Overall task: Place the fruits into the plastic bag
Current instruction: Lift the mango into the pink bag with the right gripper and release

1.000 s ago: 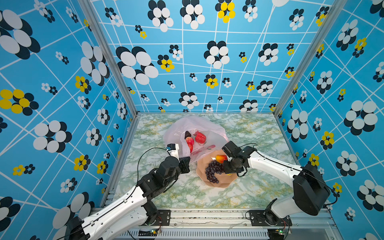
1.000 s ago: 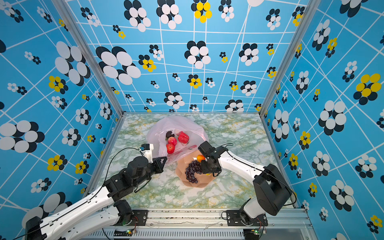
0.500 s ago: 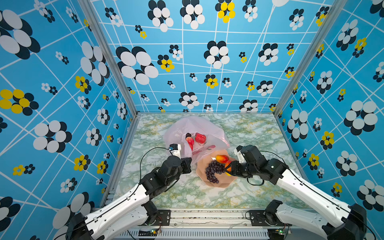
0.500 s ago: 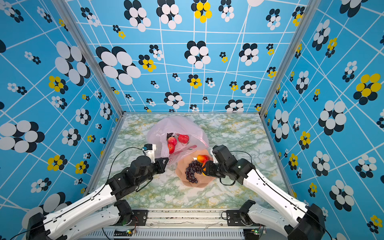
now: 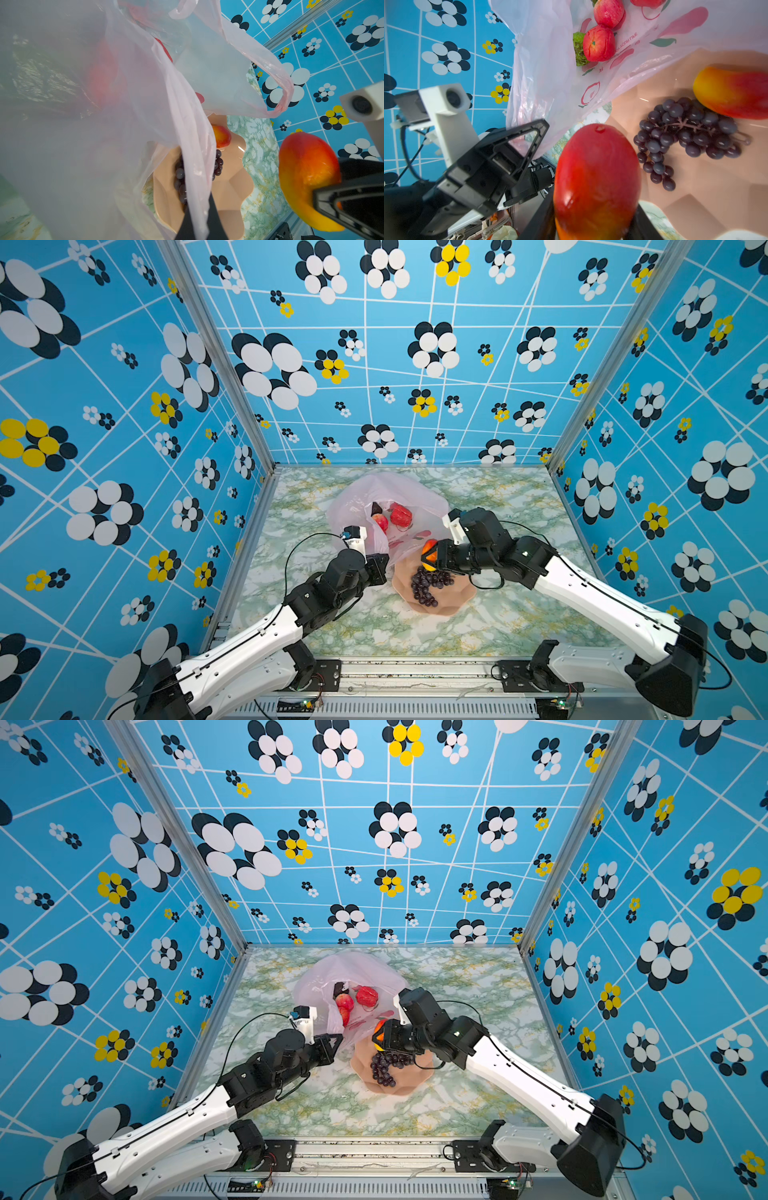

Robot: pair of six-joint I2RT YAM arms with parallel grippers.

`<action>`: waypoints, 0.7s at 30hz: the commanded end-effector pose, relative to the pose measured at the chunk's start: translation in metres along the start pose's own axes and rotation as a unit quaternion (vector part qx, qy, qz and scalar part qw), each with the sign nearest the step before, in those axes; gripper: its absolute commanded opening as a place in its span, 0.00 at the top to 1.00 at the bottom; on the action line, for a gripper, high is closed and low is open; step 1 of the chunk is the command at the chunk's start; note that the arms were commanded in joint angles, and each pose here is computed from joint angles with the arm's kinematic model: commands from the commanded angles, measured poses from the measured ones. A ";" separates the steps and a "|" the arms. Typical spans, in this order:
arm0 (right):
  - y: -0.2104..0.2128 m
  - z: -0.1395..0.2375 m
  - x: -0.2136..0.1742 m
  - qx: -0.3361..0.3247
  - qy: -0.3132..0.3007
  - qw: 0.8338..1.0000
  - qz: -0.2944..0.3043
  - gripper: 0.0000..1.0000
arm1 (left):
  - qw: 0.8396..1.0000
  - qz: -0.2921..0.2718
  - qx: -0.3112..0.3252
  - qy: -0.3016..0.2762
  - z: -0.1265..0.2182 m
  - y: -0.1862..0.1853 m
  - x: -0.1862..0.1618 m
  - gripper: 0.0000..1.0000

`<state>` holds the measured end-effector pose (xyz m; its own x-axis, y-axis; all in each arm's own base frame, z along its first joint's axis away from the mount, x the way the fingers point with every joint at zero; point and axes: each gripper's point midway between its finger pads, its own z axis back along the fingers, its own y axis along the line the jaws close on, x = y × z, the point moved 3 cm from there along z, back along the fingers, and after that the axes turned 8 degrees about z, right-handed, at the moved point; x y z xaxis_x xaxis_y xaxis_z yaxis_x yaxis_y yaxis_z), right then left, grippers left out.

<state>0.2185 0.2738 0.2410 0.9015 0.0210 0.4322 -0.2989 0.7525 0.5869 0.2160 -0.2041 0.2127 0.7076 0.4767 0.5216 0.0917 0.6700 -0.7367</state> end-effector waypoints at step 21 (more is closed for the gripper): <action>0.001 -0.117 0.129 0.005 -0.014 0.999 0.036 0.28 | 1.000 0.019 -0.025 -0.001 0.006 -0.017 0.003 1.00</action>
<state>0.3710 0.3482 0.1760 0.9114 0.0581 0.4073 -0.2903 0.7923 0.5367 0.2134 -0.2080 0.2130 0.7195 0.4898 0.4924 0.0748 0.6503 -0.7560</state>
